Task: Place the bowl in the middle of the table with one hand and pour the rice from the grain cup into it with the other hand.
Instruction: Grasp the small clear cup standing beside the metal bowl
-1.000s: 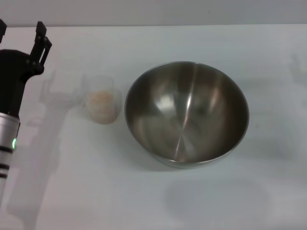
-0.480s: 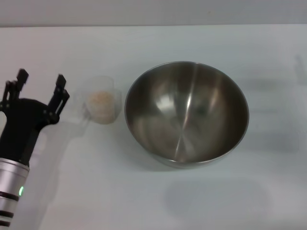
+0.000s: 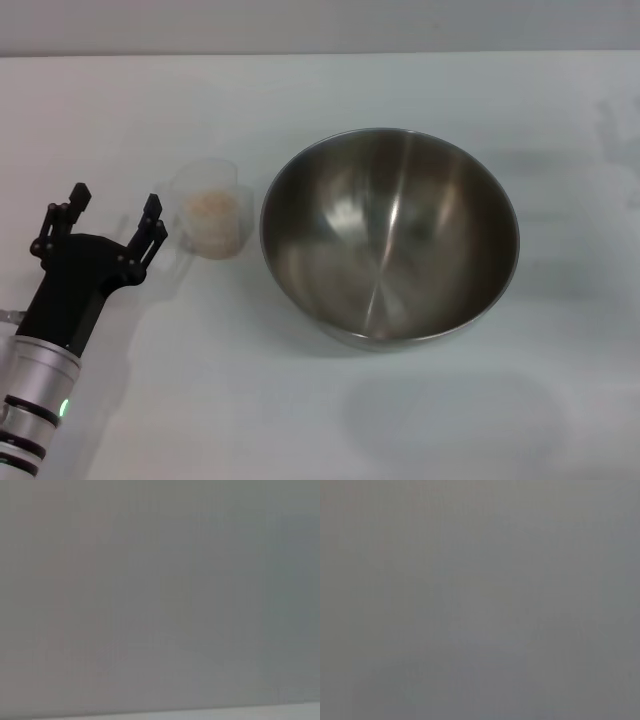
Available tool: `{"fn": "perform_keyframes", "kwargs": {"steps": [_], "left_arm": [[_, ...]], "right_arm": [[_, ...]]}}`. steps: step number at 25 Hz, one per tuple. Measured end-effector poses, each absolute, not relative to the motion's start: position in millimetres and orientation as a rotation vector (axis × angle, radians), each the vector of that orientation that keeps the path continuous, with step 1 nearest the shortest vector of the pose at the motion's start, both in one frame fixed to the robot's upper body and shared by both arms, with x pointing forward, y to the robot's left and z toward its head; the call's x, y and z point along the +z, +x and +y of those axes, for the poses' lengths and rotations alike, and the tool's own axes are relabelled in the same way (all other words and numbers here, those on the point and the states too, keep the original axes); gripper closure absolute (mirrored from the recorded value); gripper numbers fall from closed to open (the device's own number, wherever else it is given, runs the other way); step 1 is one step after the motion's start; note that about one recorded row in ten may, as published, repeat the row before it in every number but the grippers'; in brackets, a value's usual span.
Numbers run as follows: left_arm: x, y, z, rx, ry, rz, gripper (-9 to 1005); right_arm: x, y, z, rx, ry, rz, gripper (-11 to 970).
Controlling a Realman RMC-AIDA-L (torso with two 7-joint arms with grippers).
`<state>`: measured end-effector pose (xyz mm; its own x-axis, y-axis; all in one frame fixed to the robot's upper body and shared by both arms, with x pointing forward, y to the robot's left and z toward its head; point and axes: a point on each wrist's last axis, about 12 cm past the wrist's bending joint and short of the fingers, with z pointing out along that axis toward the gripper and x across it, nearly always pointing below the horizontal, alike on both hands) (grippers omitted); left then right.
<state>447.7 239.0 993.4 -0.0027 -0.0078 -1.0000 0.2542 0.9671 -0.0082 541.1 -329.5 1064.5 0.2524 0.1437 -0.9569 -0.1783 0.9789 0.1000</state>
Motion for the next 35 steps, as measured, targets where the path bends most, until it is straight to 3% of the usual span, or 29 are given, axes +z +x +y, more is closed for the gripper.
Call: {"fn": "perform_keyframes", "kwargs": {"steps": [35], "left_arm": [[985, 477, 244, -0.132, 0.273, 1.68, 214]], "right_arm": [[1064, 539, -329, 0.225, -0.026, 1.294, 434]]}}
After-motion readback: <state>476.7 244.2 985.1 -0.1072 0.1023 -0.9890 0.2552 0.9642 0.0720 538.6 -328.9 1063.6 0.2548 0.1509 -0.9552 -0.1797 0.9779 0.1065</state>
